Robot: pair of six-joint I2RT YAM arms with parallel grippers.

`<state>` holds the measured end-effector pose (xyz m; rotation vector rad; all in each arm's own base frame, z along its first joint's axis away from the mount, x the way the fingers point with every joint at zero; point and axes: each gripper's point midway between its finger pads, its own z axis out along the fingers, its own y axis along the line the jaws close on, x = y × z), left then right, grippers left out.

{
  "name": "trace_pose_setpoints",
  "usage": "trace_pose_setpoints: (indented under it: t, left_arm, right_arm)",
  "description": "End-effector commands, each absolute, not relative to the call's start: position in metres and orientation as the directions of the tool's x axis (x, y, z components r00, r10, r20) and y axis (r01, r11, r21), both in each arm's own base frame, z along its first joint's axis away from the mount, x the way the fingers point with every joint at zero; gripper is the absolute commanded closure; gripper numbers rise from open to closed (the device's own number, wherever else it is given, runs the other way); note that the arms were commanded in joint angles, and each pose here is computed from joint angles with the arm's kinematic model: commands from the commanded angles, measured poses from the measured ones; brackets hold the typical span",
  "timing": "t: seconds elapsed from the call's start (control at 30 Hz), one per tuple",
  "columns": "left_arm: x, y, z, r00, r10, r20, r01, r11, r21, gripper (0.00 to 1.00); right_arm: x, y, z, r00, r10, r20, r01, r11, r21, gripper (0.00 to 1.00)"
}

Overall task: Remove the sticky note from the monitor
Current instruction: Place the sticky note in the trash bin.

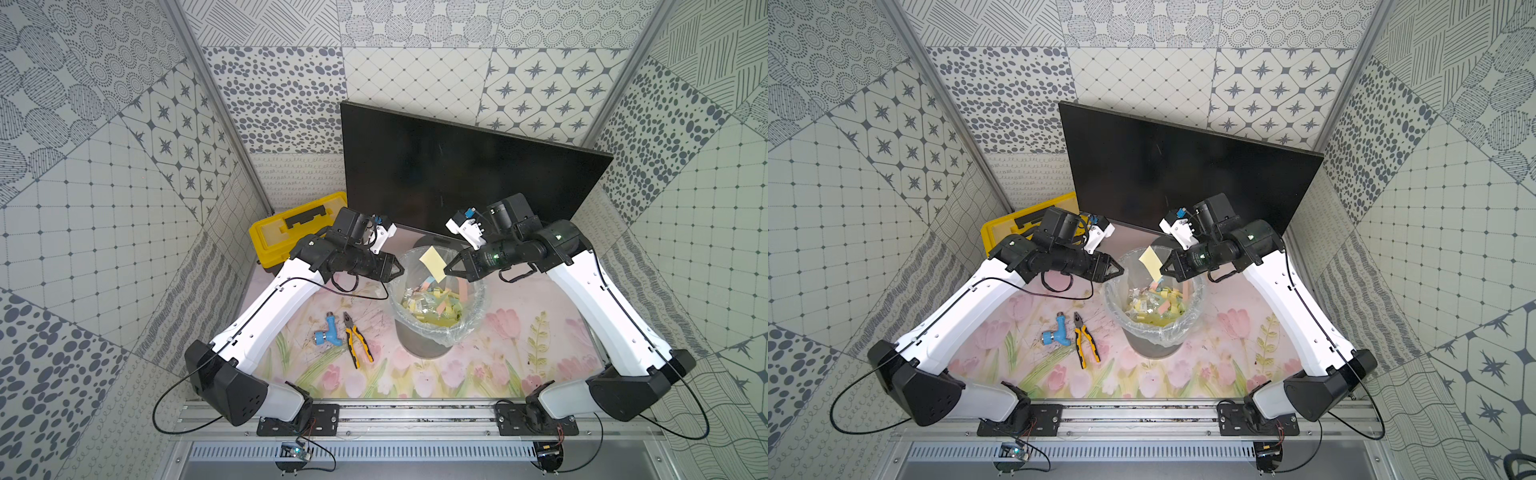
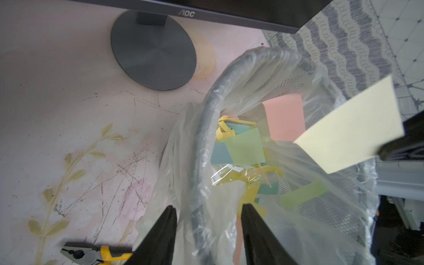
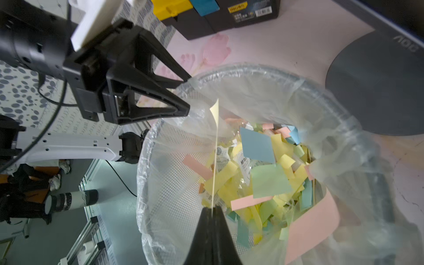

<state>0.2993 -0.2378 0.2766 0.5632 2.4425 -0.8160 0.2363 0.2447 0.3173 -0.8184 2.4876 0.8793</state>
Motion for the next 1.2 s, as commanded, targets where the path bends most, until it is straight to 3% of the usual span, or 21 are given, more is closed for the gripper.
trace_pose_setpoints:
  t: [0.0,0.13,0.3,0.4,0.53,0.73,0.87,1.07,1.17]
  left_arm:
    - [0.305,-0.241,0.272,-0.789,0.212,-0.577,0.516,0.738,-0.435,0.59]
    - [0.306,-0.245,0.267,-0.801,0.209,-0.561,0.510,0.730,-0.455,0.70]
    - [0.306,-0.247,0.267,-0.802,0.204,-0.562,0.510,0.724,-0.465,0.72]
    - [0.306,-0.247,0.268,-0.798,0.203,-0.567,0.513,0.723,-0.463,0.72]
    - [0.307,-0.248,0.272,-0.793,0.196,-0.577,0.518,0.717,-0.468,0.72]
    - [0.308,-0.250,0.276,-0.788,0.187,-0.587,0.523,0.706,-0.477,0.72]
    - [0.309,-0.251,0.281,-0.778,0.183,-0.601,0.531,0.701,-0.475,0.65]
    - [0.315,-0.246,0.295,-0.728,0.147,-0.669,0.546,0.714,-0.438,0.37]
    - [0.324,-0.238,0.313,-0.679,0.094,-0.728,0.544,0.730,-0.413,0.29]
  right_arm:
    - [0.227,0.241,0.297,-0.721,-0.517,-0.461,-0.681,0.653,0.332,1.00]
    - [0.227,0.249,0.276,-0.697,-0.593,-0.404,-0.709,0.653,0.265,1.00]
    - [0.233,0.256,0.268,-0.678,-0.624,-0.387,-0.725,0.656,0.212,1.00]
    - [0.236,0.257,0.267,-0.675,-0.629,-0.385,-0.726,0.659,0.196,0.94]
    - [0.237,0.258,0.266,-0.663,-0.641,-0.387,-0.736,0.653,0.179,0.81]
    - [0.244,0.252,0.267,-0.644,-0.659,-0.388,-0.739,0.668,0.091,0.53]
    - [0.250,0.252,0.280,-0.628,-0.646,-0.433,-0.736,0.675,0.060,0.37]
    - [0.262,0.243,0.312,-0.582,-0.602,-0.547,-0.710,0.704,-0.018,0.23]
    - [0.273,0.235,0.339,-0.537,-0.555,-0.636,-0.668,0.740,-0.082,0.18]
